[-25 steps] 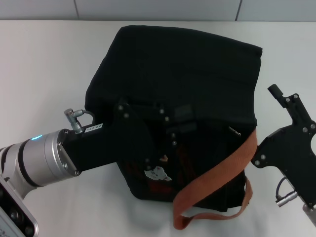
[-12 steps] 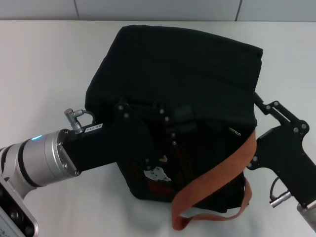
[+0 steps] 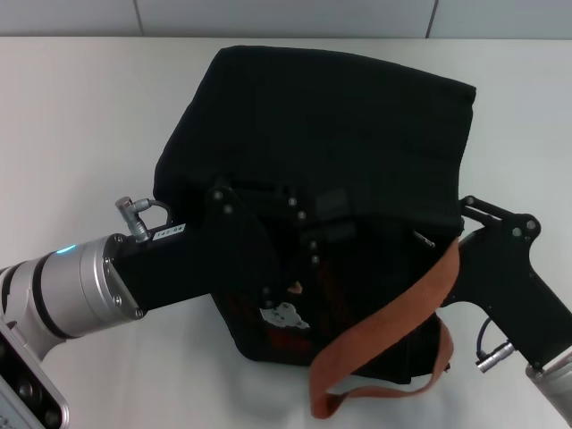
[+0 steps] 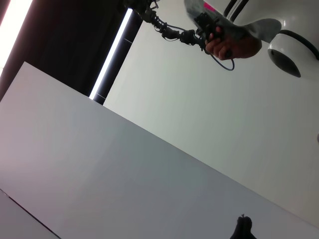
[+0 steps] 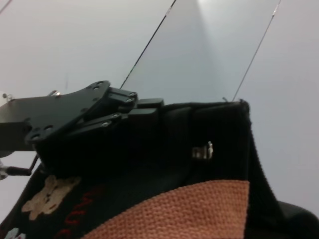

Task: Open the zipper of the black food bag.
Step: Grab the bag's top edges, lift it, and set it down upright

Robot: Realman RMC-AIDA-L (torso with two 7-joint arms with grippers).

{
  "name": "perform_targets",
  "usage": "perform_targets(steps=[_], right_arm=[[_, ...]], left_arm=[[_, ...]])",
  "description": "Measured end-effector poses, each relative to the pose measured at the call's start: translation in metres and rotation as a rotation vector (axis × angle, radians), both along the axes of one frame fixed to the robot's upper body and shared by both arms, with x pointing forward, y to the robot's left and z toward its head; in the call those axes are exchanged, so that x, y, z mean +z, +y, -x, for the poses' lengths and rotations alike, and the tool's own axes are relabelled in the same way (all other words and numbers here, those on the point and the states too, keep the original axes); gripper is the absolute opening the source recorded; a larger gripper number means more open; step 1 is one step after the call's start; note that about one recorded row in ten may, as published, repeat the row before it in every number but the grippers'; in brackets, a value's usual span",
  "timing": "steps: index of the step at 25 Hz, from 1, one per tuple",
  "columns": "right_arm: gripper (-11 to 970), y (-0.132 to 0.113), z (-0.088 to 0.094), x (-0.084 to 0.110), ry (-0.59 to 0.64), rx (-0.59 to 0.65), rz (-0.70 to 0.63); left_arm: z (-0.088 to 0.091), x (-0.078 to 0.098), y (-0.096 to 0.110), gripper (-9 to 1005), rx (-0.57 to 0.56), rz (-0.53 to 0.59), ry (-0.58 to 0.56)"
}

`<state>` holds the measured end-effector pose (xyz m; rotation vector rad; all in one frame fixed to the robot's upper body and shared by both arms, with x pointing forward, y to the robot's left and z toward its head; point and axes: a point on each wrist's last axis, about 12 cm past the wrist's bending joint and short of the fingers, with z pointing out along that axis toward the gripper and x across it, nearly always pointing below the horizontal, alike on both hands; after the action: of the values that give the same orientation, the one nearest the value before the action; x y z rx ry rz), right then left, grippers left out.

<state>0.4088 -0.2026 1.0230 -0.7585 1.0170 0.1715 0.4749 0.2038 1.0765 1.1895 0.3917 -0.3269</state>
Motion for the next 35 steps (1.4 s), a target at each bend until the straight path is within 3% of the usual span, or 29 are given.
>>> perform_targets(steps=[9, 12, 20, 31, 35], right_arm=[[109, 0.001, 0.000, 0.000, -0.005, -0.003, 0.011], [3, 0.000, 0.002, -0.001, -0.006, -0.011, 0.018], [0, -0.013, 0.015, -0.012, 0.042, -0.045, 0.069], [9, -0.048, 0.050, -0.040, 0.236, -0.146, 0.152], [12, -0.051, 0.053, -0.036, 0.240, -0.143, 0.091]], left_arm=[[0.001, -0.001, 0.000, 93, 0.001, 0.001, 0.003], [0.001, 0.000, 0.000, 94, 0.002, 0.003, 0.005], [0.000, 0.000, 0.000, 94, 0.020, 0.023, 0.020], [-0.006, 0.003, -0.003, 95, 0.052, 0.059, 0.048], [-0.006, 0.003, -0.005, 95, 0.062, 0.082, 0.077]])
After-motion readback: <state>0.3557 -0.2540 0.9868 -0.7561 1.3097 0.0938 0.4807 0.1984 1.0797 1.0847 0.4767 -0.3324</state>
